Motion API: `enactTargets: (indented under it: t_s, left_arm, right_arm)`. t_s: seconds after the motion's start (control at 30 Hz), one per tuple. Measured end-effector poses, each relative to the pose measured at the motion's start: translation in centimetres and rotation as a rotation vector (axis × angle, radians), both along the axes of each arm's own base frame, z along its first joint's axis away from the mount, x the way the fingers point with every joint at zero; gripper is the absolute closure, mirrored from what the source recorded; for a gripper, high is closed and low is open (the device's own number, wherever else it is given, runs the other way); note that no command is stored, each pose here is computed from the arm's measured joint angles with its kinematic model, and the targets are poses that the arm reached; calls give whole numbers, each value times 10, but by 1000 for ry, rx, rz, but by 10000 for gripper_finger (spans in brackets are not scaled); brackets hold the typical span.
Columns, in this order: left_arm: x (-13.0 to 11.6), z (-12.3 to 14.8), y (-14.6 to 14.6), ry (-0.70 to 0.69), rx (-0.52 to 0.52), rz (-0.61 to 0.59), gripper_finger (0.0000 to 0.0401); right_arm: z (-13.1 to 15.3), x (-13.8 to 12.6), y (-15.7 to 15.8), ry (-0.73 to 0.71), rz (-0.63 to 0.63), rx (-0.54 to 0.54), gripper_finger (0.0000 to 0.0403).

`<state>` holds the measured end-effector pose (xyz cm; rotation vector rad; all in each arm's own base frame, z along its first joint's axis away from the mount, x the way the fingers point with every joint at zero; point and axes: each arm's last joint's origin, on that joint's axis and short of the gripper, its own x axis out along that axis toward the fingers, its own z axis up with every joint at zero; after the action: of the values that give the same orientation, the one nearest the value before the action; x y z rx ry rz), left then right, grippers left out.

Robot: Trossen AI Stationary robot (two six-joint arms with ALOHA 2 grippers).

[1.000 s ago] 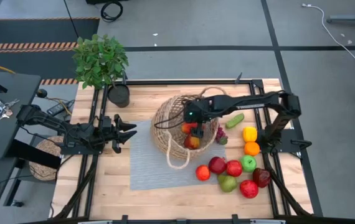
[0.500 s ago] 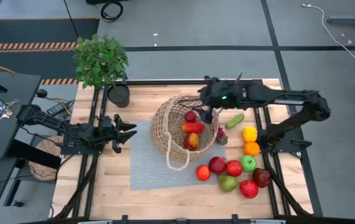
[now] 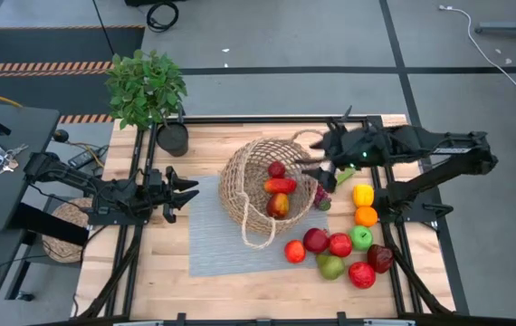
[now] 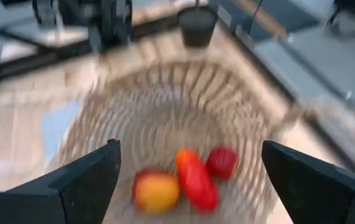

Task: Build produce basket
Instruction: Put the red apple into the brown basket

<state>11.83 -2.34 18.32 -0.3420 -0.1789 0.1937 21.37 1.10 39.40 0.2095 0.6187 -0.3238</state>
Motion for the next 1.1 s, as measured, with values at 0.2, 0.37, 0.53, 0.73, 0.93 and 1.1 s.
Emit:
enactTargets:
  t_s: [0.2,0.37,0.53,0.73,0.93,1.1]
  left_arm:
    - [0,0,0,0,0,0,241]
    - [0,0,0,-1,0,0,241]
    - [0,0,0,0,0,0,241]
    - [0,0,0,-1,0,0,241]
    - [0,0,0,0,0,0,241]
    - [0,0,0,0,0,0,241]
  right_arm:
    - [-27,-18,24,258,-18,205,12]
    - [-61,-17,44,314,-69,279,12]
    - [-96,-12,66,307,-53,307,15]
    - [-126,-26,63,418,-104,237,35]
    - [-141,-29,56,384,-105,352,56]
    - [-153,-14,65,274,-76,437,57]
